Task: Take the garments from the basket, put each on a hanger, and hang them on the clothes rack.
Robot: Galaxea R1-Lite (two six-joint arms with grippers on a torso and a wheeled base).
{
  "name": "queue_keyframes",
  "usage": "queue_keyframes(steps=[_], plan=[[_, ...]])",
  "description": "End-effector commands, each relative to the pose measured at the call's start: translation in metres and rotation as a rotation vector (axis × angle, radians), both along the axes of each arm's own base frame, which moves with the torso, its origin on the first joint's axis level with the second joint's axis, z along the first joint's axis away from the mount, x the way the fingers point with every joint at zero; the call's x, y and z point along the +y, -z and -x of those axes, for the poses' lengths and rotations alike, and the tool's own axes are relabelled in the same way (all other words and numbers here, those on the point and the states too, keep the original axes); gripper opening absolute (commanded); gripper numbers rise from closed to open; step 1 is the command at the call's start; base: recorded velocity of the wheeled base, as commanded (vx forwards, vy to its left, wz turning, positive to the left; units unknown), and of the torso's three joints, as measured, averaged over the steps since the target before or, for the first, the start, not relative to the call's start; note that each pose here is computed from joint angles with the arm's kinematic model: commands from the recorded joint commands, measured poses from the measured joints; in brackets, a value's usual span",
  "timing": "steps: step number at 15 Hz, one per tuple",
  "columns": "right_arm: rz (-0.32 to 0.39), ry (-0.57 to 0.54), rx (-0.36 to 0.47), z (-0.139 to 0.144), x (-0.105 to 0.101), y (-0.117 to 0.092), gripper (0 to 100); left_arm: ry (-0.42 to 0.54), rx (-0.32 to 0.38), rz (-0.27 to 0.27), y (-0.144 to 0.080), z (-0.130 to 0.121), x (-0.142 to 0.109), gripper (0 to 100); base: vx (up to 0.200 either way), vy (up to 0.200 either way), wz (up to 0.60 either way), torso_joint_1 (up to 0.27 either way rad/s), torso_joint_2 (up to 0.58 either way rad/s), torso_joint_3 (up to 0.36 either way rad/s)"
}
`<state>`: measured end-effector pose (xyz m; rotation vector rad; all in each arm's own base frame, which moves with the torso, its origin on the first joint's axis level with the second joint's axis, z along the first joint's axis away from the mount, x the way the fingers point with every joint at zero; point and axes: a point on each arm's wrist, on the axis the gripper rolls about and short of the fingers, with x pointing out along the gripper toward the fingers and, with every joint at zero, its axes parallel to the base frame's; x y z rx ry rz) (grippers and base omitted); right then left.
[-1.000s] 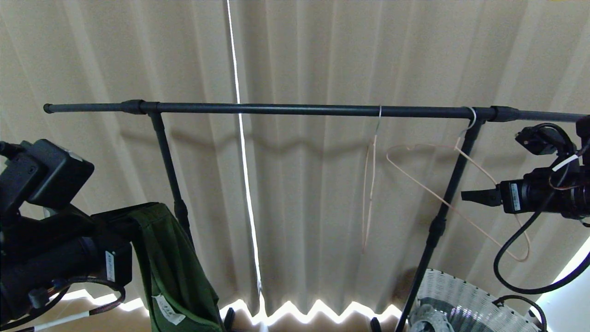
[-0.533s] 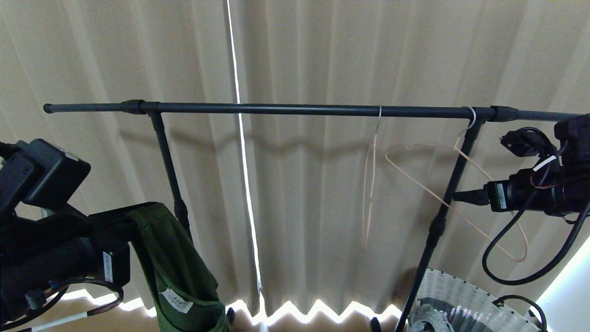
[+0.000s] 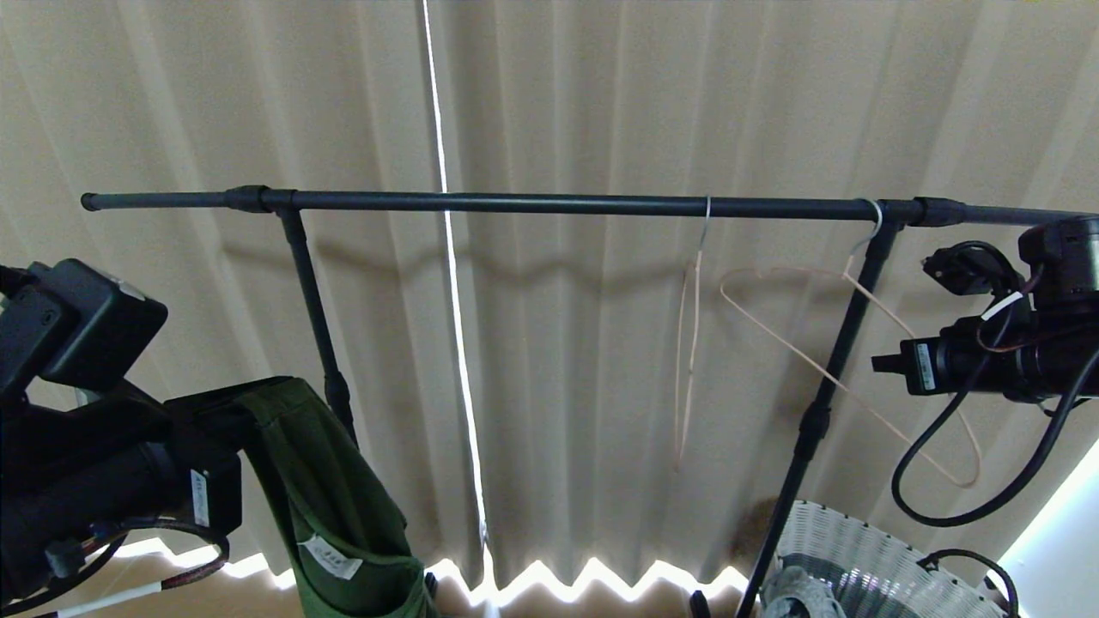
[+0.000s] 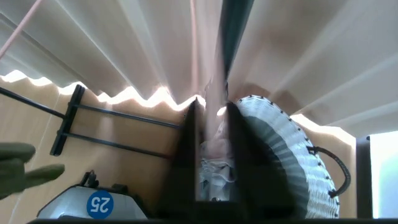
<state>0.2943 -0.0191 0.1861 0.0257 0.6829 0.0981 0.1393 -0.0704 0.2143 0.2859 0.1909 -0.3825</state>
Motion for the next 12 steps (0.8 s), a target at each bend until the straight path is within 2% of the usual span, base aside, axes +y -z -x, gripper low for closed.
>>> queue_keyframes(steps=[1,8,10,12], plan=[[-0.001,-0.002,-0.008,0.001,0.0,-0.003,0,-0.001,-0.001,0.0,0.0,0.0,0.0,0,0.0,0.0,0.0,0.0,0.0,0.0],[-0.008,0.005,-0.084,0.02,0.002,-0.025,0,-0.004,0.011,-0.016,0.005,0.001,0.002,0,0.0,0.0,0.0,0.0,0.0,0.0],[-0.009,0.008,-0.11,0.034,0.003,-0.032,0,-0.008,0.009,-0.017,0.005,0.002,0.002,0,0.0,0.0,0.0,0.0,0.0,0.0],[-0.006,0.008,-0.121,0.061,0.005,-0.032,0,-0.008,0.006,-0.016,0.005,0.002,0.002,0,0.0,0.0,0.0,0.0,0.0,0.0]])
